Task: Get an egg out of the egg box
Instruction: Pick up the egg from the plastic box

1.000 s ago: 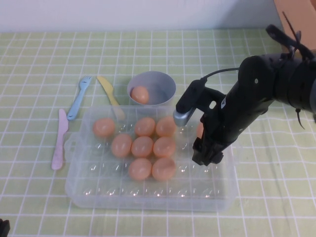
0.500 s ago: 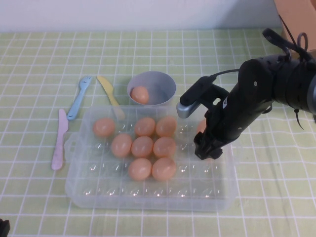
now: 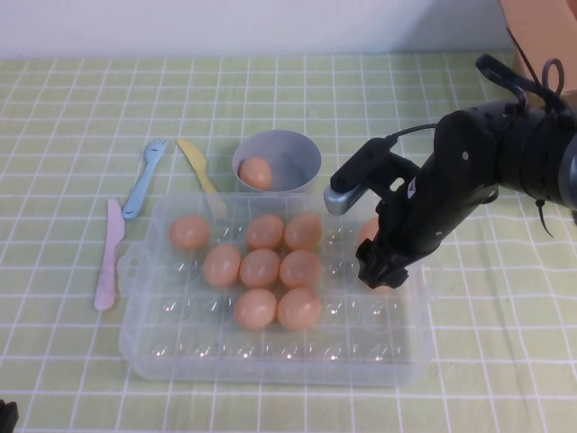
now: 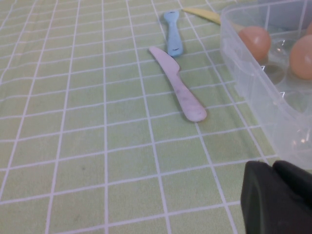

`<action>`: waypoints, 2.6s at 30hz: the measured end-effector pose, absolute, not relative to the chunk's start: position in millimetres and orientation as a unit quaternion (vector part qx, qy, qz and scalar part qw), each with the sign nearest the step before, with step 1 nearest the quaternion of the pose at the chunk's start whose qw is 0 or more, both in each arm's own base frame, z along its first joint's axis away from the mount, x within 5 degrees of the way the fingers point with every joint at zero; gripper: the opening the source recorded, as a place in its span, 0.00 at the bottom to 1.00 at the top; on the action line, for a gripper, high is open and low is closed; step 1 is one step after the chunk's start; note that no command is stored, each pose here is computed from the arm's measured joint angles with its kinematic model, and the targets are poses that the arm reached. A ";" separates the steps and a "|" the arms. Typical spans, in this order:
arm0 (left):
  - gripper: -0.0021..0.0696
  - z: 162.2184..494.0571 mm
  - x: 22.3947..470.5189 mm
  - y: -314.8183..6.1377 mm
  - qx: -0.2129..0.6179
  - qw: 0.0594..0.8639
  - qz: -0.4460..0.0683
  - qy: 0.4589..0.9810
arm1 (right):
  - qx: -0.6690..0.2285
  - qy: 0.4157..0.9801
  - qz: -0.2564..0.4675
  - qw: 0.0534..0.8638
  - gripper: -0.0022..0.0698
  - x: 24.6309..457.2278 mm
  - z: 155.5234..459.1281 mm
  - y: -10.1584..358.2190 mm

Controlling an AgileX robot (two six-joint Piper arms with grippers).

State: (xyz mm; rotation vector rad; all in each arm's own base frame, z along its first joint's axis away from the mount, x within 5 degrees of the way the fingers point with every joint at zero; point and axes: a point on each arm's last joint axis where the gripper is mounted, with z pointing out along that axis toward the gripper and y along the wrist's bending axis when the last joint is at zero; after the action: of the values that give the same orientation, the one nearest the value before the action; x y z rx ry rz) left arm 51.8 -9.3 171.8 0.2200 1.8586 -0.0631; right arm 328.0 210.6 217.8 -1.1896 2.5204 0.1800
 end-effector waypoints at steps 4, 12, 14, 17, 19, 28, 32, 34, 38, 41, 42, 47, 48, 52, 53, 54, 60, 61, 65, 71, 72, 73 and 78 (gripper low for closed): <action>0.03 171.8 51.8 -9.3 0.095 0.593 -0.027 0.799 | -0.420 0.887 0.061 0.183 0.72 330.0 217.5 211.1; 0.03 171.8 51.8 -9.3 0.095 0.593 -0.027 0.799 | -0.420 0.884 0.058 0.194 0.72 332.8 216.1 212.1; 0.03 171.8 51.8 -9.3 0.095 0.593 -0.027 0.799 | -0.422 0.884 0.055 0.192 0.72 334.1 212.4 212.4; 0.03 171.8 51.8 -9.3 0.095 0.593 -0.027 0.799 | -0.424 0.885 0.052 0.184 0.72 335.6 205.6 212.8; 0.03 171.8 51.8 -9.3 0.095 0.593 -0.027 0.799 | -0.425 0.885 0.051 0.183 0.72 336.1 203.9 213.0; 0.03 171.8 51.8 -9.3 0.095 0.593 -0.027 0.799 | -0.424 0.885 0.051 0.183 0.72 336.9 201.6 213.4; 0.03 171.8 51.8 -9.3 0.095 0.593 -0.027 0.799 | -0.424 0.885 0.051 0.183 0.72 336.9 201.6 213.4; 0.03 171.8 51.8 -9.3 0.095 0.593 -0.027 0.799 | -0.424 0.885 0.051 0.183 0.72 336.9 201.6 213.4; 0.03 171.8 51.8 -9.3 0.095 0.593 -0.027 0.799 | -0.424 0.885 0.051 0.183 0.72 336.9 201.6 213.4; 0.03 171.8 51.8 -9.3 0.095 0.593 -0.027 0.799 | -0.426 0.885 0.049 0.182 0.72 337.5 199.9 213.5; 0.03 171.8 51.8 -9.3 0.095 0.593 -0.027 0.799 | -0.429 0.884 0.045 0.180 0.72 338.0 198.5 213.2; 0.03 171.8 51.8 -9.3 0.095 0.593 -0.027 0.799 | -0.450 0.874 0.034 0.182 0.72 339.6 199.2 212.7; 0.03 171.8 51.8 -9.3 0.095 0.593 -0.027 0.799 | -0.452 0.873 0.032 0.182 0.72 340.4 200.0 212.8; 0.03 171.8 51.8 -9.3 0.095 0.593 -0.027 0.799 | -0.456 0.871 0.028 0.183 0.72 342.7 203.0 213.7; 0.03 171.8 51.8 -9.3 0.095 0.593 -0.027 0.799 | -0.457 0.870 0.028 0.183 0.72 343.0 203.3 213.7; 0.03 171.8 51.8 -9.3 0.095 0.593 -0.027 0.799 | -0.457 0.870 0.028 0.182 0.72 343.2 203.1 213.9; 0.03 171.8 51.8 -9.3 0.095 0.593 -0.027 0.799 | -0.460 0.872 0.026 0.166 0.72 343.1 197.8 213.7; 0.03 171.8 51.8 -9.3 0.095 0.593 -0.027 0.799 | -0.460 0.872 0.025 0.163 0.72 343.5 196.2 214.0; 0.03 171.8 51.8 -9.3 0.095 0.593 -0.027 0.799 | -0.461 0.872 0.025 0.161 0.72 343.7 195.2 214.1; 0.03 171.8 51.8 -9.3 0.095 0.593 -0.027 0.799 | -0.464 0.871 0.025 0.159 0.67 343.5 193.3 216.1; 0.03 171.8 51.8 -9.3 0.095 0.593 -0.027 0.799 | -0.465 0.871 0.025 0.159 0.66 343.2 193.3 216.5; 0.03 171.8 51.8 -9.3 0.095 0.593 -0.027 0.799 | -0.466 0.870 0.024 0.159 0.66 343.0 193.3 216.8; 0.03 171.8 51.8 -9.3 0.095 0.593 -0.027 0.799 | -0.467 0.870 0.023 0.156 0.66 342.7 193.2 216.4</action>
State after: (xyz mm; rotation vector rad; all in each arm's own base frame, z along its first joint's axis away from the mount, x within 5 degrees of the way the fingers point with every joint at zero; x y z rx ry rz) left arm 51.8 -9.3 171.8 0.2200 1.8586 -0.0631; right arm 342.7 216.4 193.2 -1.3368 2.4924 0.0670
